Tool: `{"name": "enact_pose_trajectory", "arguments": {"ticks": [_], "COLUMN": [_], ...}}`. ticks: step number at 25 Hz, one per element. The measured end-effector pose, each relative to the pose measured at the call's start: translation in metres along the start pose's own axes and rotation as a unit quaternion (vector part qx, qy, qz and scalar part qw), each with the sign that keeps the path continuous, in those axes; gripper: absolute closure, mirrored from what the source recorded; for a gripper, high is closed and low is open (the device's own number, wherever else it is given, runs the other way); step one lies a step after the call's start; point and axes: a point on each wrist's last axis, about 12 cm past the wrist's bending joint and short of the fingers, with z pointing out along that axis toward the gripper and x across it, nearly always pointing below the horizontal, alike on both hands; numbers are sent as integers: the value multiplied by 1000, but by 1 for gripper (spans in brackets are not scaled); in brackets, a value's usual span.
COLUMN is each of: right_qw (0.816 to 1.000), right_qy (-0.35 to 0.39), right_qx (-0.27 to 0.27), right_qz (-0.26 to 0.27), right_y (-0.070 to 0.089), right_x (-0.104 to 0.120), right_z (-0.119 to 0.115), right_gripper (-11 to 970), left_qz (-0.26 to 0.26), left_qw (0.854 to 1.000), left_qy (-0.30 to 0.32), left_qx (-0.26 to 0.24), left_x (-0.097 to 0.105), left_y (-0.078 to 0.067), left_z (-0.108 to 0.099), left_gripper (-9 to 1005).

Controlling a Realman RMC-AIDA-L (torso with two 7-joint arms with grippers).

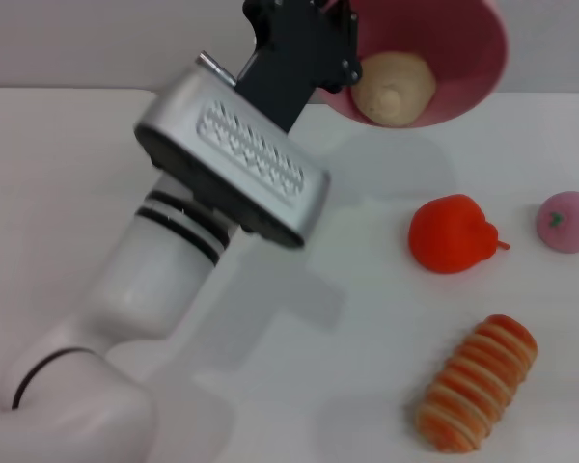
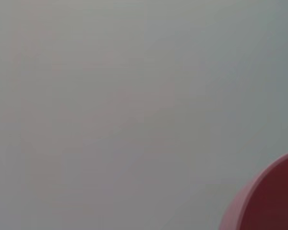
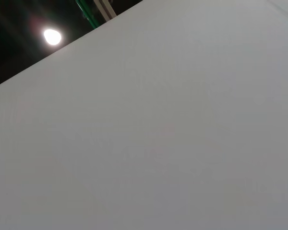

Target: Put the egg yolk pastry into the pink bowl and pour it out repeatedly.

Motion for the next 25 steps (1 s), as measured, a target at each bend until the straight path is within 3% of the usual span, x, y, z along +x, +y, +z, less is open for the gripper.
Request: {"name": "enact_pose_trajectory", "arguments": {"ticks": [8, 25], "right_qw": [1000, 1000], "right_qy": [0, 0], "right_qx": [-1, 0], "right_qz": [3, 5], "right_y": [1, 2], "right_x": [2, 4], "right_z": [3, 3], "right_gripper": [304, 312], "left_qz": [44, 51], "left_qw": [997, 993], "left_qy": [-50, -89], "left_qx": [-46, -65], "left_x": [-8, -22], "left_y": [2, 3], "left_z": [-11, -13], "left_gripper": [962, 962]}}
